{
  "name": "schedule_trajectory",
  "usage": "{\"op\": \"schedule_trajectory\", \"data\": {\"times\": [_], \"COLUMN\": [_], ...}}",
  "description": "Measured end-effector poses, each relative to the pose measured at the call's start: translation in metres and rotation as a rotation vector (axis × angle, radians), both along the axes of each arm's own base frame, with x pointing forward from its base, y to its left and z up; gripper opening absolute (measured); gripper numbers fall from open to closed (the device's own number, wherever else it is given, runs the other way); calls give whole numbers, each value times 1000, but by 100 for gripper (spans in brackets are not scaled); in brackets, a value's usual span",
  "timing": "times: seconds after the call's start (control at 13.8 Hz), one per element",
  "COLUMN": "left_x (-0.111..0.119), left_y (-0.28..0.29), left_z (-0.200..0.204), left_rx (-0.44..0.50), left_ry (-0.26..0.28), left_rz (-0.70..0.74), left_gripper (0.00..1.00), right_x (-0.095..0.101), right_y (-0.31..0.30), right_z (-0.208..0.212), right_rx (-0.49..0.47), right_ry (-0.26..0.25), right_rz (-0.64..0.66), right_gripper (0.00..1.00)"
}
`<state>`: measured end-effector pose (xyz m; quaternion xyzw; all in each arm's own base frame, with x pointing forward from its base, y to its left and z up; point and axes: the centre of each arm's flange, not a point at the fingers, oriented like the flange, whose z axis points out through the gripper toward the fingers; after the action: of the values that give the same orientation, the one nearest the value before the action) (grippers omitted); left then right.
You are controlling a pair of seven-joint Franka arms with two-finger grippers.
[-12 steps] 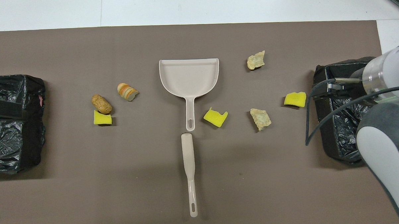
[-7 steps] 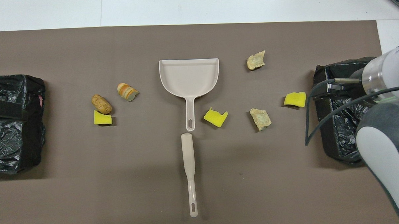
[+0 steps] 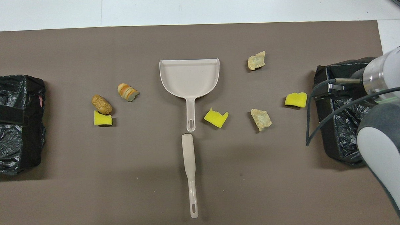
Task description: Sweep and dump trash in bin
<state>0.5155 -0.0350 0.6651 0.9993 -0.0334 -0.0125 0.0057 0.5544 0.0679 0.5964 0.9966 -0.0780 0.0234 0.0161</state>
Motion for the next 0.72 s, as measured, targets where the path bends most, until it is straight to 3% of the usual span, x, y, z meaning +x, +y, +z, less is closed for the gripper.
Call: {"op": "schedule_trajectory", "data": {"times": [0.51, 0.72], "left_x": [10, 15], "left_y": [-3, -5], "left_z": [0, 1], "left_rx": [-4, -9], "left_ry": [-53, -83], "left_rz": [0, 110], "left_gripper": [100, 100], "right_x": [1, 6], "right_y": [1, 6], "right_z": [2, 0], "right_rx": [4, 15], "right_ry": [-15, -19], "right_rz": [1, 8], "right_gripper": [100, 100]}}
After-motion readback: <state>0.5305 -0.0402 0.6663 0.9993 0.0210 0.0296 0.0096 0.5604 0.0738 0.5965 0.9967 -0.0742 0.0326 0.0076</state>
